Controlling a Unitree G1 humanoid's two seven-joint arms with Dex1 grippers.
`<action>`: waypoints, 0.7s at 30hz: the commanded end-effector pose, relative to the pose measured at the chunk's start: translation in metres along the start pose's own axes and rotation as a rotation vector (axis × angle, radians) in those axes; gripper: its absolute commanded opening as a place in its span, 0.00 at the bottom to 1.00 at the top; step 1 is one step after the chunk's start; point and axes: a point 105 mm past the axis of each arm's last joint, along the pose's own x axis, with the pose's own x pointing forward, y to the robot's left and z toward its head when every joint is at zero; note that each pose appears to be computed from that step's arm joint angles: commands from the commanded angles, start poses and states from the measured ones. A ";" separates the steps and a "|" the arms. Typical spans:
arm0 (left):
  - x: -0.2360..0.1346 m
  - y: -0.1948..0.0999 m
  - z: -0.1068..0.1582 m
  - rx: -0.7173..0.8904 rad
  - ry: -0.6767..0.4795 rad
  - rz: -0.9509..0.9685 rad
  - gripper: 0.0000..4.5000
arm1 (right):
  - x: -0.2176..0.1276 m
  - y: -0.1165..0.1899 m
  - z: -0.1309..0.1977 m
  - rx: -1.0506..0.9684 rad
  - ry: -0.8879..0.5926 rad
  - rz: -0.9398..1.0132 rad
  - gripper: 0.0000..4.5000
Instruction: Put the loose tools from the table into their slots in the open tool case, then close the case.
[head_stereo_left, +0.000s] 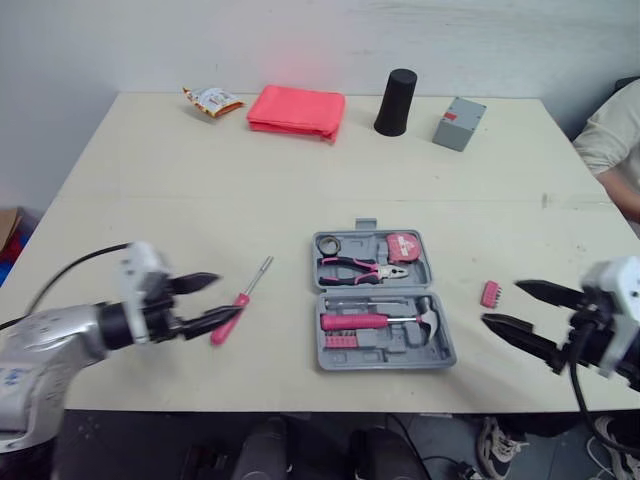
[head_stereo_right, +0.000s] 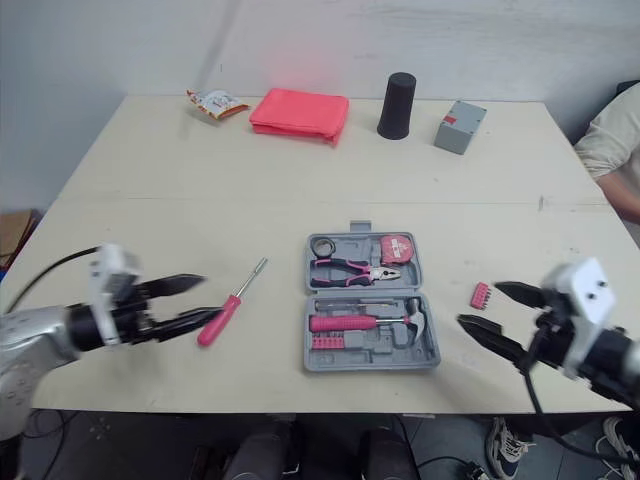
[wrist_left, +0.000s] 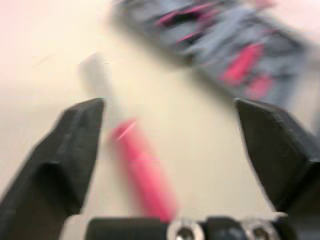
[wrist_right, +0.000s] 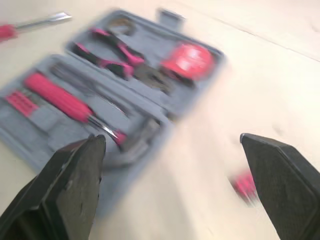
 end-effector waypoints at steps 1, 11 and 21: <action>-0.031 0.024 0.010 -0.007 -0.079 0.135 0.99 | -0.020 -0.018 0.000 -0.006 -0.022 -0.115 1.00; -0.038 0.035 0.003 0.043 -0.058 0.173 0.99 | -0.028 -0.030 -0.023 0.046 -0.014 -0.236 1.00; 0.029 -0.058 0.077 0.254 -0.139 -0.424 0.99 | 0.021 0.011 -0.026 0.157 -0.073 -0.335 1.00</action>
